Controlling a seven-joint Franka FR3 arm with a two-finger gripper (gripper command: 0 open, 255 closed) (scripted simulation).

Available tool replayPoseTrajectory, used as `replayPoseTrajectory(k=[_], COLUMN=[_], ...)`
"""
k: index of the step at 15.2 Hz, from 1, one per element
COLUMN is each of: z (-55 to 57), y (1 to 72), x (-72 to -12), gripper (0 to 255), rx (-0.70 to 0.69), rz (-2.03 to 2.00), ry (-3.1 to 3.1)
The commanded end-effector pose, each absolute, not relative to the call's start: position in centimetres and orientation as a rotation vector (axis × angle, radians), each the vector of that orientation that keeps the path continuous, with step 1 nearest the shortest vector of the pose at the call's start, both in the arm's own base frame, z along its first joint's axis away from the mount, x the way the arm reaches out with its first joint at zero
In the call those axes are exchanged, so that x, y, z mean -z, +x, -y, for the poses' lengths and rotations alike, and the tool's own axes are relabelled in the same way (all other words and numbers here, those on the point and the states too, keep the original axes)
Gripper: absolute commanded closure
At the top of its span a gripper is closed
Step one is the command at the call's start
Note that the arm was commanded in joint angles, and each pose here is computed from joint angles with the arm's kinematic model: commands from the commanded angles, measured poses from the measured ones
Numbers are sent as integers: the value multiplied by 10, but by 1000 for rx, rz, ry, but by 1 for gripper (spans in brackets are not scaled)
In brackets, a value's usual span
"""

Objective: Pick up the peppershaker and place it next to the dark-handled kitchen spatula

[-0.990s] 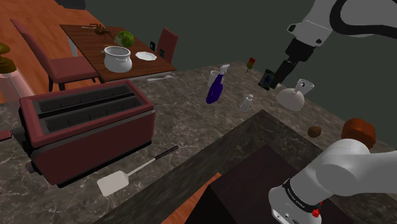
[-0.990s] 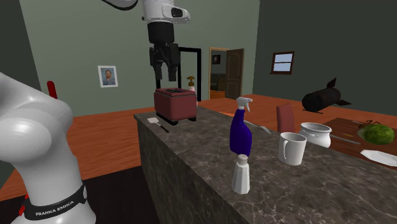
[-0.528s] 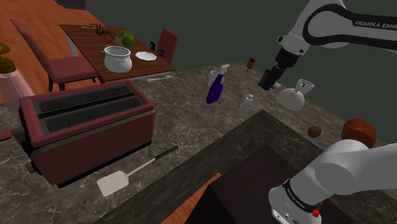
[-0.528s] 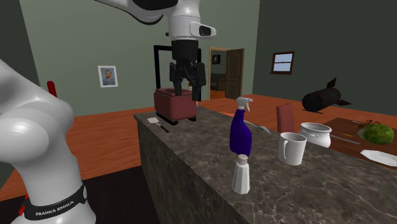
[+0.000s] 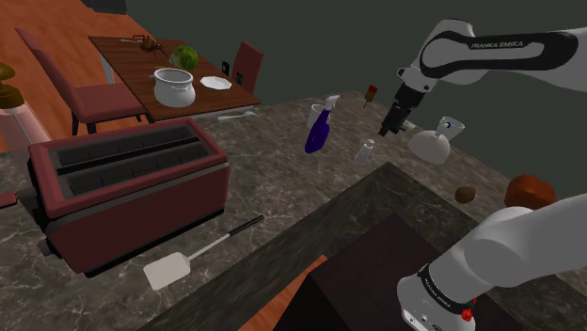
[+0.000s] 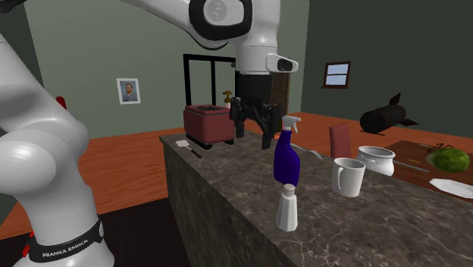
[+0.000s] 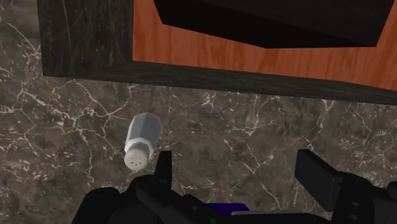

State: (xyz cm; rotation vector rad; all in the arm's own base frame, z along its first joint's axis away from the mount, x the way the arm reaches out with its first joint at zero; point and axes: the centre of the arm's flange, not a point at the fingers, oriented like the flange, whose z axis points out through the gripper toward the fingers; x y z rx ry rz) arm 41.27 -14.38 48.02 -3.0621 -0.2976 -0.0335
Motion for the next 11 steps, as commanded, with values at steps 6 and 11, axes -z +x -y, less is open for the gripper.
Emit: replayPoseTrajectory(k=[6, 11], z=[207, 227], y=[461, 476], x=[-423, -394], gripper=[0, 0], rx=[18, 13], rz=[301, 302], ry=[-3039, -3032])
